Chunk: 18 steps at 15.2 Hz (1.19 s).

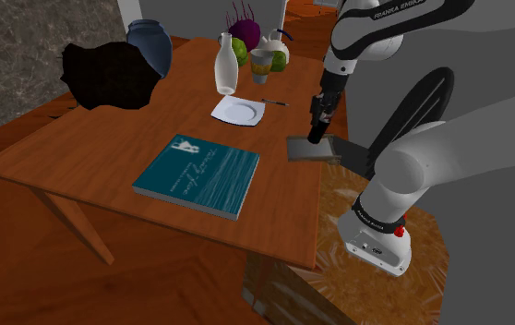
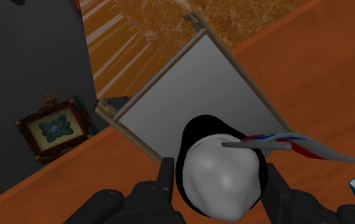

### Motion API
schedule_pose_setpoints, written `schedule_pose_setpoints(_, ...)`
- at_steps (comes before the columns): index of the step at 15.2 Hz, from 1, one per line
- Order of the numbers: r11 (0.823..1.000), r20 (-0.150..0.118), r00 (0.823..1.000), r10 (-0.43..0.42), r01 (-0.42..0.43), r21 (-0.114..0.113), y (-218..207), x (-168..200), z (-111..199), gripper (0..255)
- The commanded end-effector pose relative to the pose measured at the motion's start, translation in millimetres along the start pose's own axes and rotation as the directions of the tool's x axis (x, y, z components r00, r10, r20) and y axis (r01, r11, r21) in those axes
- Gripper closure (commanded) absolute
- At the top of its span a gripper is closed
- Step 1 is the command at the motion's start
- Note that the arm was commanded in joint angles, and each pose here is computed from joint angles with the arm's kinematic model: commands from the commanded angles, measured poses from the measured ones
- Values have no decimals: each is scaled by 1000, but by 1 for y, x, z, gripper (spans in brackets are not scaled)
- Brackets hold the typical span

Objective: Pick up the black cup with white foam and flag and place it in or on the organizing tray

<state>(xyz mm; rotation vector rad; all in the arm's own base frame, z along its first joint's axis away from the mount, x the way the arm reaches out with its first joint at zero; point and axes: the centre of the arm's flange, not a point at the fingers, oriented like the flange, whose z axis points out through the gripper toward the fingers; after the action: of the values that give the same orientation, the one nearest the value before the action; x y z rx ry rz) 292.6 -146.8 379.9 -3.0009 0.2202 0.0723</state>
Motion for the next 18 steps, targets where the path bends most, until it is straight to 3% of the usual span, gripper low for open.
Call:
schedule_pose_setpoints(1, 1000, 0, 1000, 0, 0, 0, 0, 0, 0, 0)
schedule_pose_setpoints(6, 1000, 0, 1000, 0, 0, 0, 0, 0, 0, 0)
schedule_pose_setpoints(10, 1000, 0, 1000, 0, 0, 0, 0, 0, -50, 0)
schedule_pose_setpoints(18, 1000, 0, 1000, 0, 0, 0, 0, 0, -50, 0)
